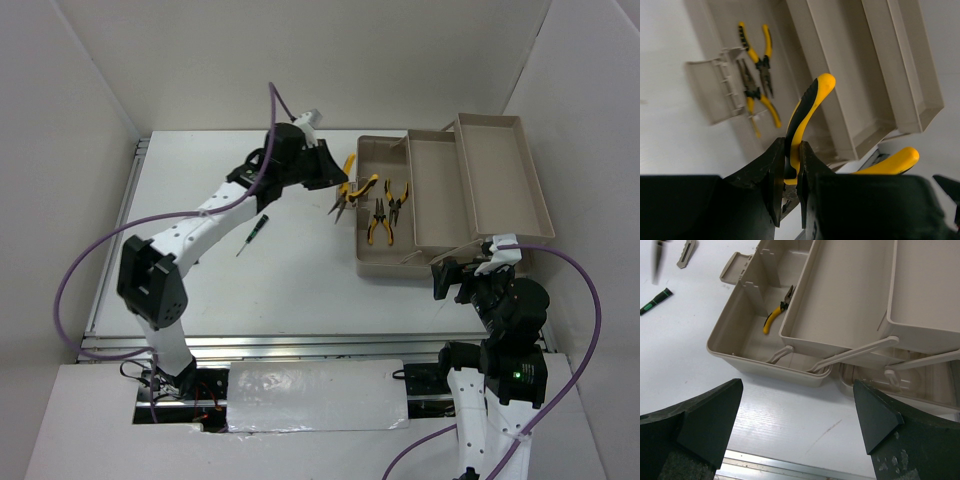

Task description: Sort the tools into containers

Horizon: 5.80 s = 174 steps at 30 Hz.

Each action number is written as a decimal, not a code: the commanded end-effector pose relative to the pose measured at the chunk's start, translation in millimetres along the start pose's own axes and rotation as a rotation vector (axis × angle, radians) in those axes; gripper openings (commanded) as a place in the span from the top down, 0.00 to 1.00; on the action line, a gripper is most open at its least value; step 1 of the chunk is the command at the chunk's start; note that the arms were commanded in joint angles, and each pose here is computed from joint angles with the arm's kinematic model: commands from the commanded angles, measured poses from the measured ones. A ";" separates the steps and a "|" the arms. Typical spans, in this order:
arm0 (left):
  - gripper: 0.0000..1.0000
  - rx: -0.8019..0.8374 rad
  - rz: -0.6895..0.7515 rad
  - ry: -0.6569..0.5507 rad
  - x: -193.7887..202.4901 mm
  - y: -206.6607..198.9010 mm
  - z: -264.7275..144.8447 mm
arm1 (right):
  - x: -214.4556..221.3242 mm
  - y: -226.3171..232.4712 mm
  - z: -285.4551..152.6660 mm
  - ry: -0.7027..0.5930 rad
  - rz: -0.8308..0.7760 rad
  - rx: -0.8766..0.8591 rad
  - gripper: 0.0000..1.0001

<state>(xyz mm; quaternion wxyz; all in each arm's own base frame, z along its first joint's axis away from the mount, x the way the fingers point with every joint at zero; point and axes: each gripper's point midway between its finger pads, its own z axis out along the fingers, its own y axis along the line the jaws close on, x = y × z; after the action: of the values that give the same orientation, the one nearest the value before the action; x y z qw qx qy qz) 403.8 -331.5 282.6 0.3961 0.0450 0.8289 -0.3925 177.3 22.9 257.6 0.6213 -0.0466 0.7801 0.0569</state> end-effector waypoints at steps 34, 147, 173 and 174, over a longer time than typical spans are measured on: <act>0.55 -0.401 0.340 -0.102 -78.7 99.8 -62.0 | -12.6 -1.2 0.1 -0.058 -0.019 0.006 0.00; 0.13 0.112 0.217 0.282 58.6 145.0 -128.5 | 14.3 84.6 261.2 0.590 -0.244 -0.244 1.00; 0.19 -0.550 0.441 0.295 66.1 252.2 -117.7 | -32.3 98.2 268.4 0.534 -0.114 -0.226 0.49; 0.21 -0.567 0.439 0.341 75.3 264.5 -111.2 | -35.8 104.1 262.2 0.529 -0.091 -0.285 0.49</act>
<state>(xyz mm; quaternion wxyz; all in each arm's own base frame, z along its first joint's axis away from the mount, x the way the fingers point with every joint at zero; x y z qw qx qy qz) 368.8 -109.0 133.4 0.3400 0.1611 0.9203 -0.1070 429.9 148.8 171.7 0.3097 -0.1612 0.9358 0.0481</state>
